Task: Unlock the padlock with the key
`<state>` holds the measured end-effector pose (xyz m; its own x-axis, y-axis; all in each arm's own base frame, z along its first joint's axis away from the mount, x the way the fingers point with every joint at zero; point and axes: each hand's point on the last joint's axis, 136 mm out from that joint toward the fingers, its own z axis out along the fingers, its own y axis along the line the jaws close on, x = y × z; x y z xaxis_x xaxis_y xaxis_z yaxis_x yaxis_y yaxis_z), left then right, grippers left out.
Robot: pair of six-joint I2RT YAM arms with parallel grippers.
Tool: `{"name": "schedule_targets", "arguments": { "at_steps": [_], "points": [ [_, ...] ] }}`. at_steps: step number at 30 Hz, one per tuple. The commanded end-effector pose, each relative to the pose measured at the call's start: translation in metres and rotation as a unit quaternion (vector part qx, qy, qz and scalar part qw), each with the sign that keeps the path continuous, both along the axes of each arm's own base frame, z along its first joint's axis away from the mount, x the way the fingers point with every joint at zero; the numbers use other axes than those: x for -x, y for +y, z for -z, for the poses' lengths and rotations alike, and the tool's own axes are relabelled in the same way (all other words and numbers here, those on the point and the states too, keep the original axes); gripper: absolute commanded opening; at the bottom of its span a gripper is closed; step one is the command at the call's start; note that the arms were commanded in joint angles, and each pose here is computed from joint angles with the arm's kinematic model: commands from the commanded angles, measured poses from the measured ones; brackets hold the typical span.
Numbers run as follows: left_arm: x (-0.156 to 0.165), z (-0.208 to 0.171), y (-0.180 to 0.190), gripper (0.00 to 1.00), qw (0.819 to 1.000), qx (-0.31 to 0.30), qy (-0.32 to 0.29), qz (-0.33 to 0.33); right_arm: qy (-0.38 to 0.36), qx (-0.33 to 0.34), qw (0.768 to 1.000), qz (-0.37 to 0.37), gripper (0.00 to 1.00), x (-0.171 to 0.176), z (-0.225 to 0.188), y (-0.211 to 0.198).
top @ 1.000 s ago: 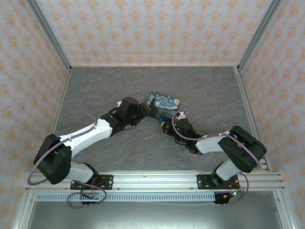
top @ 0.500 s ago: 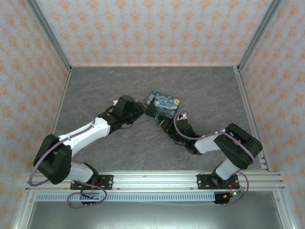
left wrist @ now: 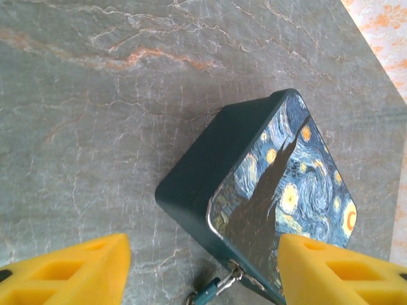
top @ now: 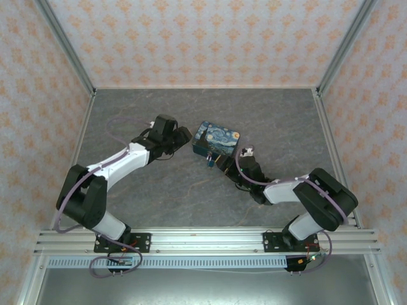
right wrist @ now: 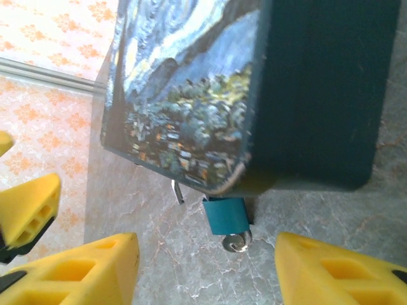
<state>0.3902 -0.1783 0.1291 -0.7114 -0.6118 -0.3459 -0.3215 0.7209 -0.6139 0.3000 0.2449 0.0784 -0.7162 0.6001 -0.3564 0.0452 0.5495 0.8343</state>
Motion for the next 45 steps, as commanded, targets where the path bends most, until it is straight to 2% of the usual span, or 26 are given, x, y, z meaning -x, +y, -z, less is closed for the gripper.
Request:
{"name": "schedule_targets", "arguments": {
  "at_steps": [1, 5, 12, 19, 25, 28, 32, 39, 45],
  "points": [
    [-0.018, -0.003, -0.014, 0.63, 0.998, 0.004, -0.016, 0.054, -0.031, -0.02, 0.999, -0.012, 0.62, -0.007, -0.013, 0.007],
    [-0.035, 0.01, -0.031, 0.63, 0.996, 0.005, -0.006, 0.09, -0.047, -0.032, 0.998, -0.003, 0.66, -0.016, -0.02, 0.009],
    [-0.042, 0.046, -0.037, 0.62, 0.995, 0.004, 0.027, 0.093, -0.058, -0.04, 0.997, 0.008, 0.66, -0.031, -0.021, -0.002],
    [-0.014, 0.075, -0.023, 0.6, 0.994, -0.017, 0.06, 0.088, -0.082, -0.04, 0.996, -0.013, 0.67, -0.051, -0.025, -0.015],
    [0.016, 0.09, -0.021, 0.6, 0.992, -0.033, 0.079, 0.09, -0.099, -0.076, 0.991, -0.043, 0.66, -0.072, -0.028, -0.012],
    [0.029, 0.093, -0.023, 0.6, 0.992, -0.042, 0.082, 0.091, -0.107, -0.095, 0.989, -0.026, 0.64, -0.08, -0.027, -0.022],
    [0.033, 0.093, -0.027, 0.6, 0.992, -0.043, 0.083, 0.09, -0.122, -0.091, 0.988, -0.016, 0.64, -0.075, -0.028, -0.03],
    [0.032, 0.089, -0.027, 0.6, 0.992, -0.046, 0.082, 0.084, -0.109, -0.045, 0.992, -0.047, 0.64, -0.05, -0.008, -0.034],
    [0.032, 0.09, -0.026, 0.6, 0.992, -0.046, 0.083, 0.08, -0.12, -0.05, 0.987, -0.098, 0.63, -0.037, -0.003, -0.023]
  ]
}}
